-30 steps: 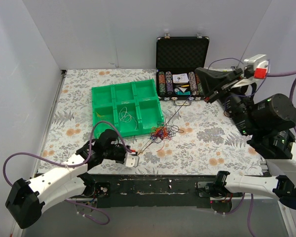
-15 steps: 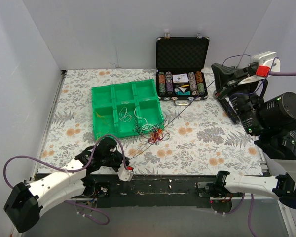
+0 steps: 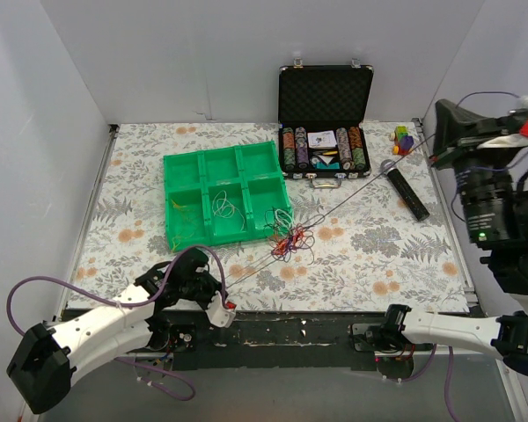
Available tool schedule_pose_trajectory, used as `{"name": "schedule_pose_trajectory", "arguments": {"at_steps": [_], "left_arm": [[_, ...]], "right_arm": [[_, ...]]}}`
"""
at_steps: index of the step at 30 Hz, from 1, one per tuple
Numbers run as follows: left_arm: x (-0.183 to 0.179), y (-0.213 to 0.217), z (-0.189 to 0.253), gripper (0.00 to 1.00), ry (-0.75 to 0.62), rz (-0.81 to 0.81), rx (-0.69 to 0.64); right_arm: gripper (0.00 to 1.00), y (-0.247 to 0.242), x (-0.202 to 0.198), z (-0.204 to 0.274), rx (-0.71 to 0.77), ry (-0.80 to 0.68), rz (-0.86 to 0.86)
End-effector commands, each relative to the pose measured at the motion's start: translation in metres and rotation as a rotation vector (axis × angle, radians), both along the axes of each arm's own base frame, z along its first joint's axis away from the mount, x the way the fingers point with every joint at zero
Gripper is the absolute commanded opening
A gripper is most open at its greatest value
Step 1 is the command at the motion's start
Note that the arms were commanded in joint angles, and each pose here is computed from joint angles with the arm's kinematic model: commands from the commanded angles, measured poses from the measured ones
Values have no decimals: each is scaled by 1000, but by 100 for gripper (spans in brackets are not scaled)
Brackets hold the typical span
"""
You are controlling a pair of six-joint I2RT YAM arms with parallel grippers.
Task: Untangle the cables
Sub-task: Untie the cable.
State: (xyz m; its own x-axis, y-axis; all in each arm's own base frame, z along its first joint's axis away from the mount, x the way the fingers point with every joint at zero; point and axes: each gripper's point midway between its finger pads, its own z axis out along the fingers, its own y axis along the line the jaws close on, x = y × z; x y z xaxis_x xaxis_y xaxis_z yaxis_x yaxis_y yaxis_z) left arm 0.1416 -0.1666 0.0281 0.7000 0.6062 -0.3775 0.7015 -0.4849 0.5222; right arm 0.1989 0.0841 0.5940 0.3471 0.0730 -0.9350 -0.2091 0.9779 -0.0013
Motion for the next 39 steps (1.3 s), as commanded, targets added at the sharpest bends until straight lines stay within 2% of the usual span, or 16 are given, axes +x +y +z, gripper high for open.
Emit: {"name": "schedule_pose_trajectory", "arguments": {"at_steps": [1, 8, 13, 17, 18, 19, 21, 23, 25, 31, 36, 39], "left_arm": [[-24, 35, -31, 0, 91, 18, 154], [-25, 36, -33, 0, 96, 13, 163], [-23, 34, -32, 0, 94, 15, 157], [-17, 23, -21, 0, 105, 53, 97], [-12, 13, -12, 5, 108, 75, 49], [-7, 4, -1, 15, 122, 108, 3], [-2, -17, 23, 41, 192, 185, -111], [2, -38, 49, 48, 268, 241, -221], [-2, -55, 73, 58, 356, 257, -316], [0, -87, 127, 67, 522, 316, -503], [18, -105, 162, 67, 594, 416, -669], [25, -115, 172, 67, 650, 449, -722]], "right_arm": [[1, -125, -43, 71, 316, -174, -209], [1, -166, -51, 68, 372, -164, -229], [1, -144, -39, 51, 352, -103, -144], [1, -99, -28, 29, 293, -44, -70], [1, -87, -26, 23, 283, -35, -50], [1, -73, -25, 17, 266, -24, -33], [1, -49, -24, 4, 253, 0, 2], [1, -22, -25, -7, 265, 23, 77], [1, 5, -26, -18, 260, 42, 137], [1, 82, -32, -55, 210, 124, 288], [1, 125, -35, -71, 169, 155, 357], [1, 139, -37, -70, 171, 155, 389]]}}
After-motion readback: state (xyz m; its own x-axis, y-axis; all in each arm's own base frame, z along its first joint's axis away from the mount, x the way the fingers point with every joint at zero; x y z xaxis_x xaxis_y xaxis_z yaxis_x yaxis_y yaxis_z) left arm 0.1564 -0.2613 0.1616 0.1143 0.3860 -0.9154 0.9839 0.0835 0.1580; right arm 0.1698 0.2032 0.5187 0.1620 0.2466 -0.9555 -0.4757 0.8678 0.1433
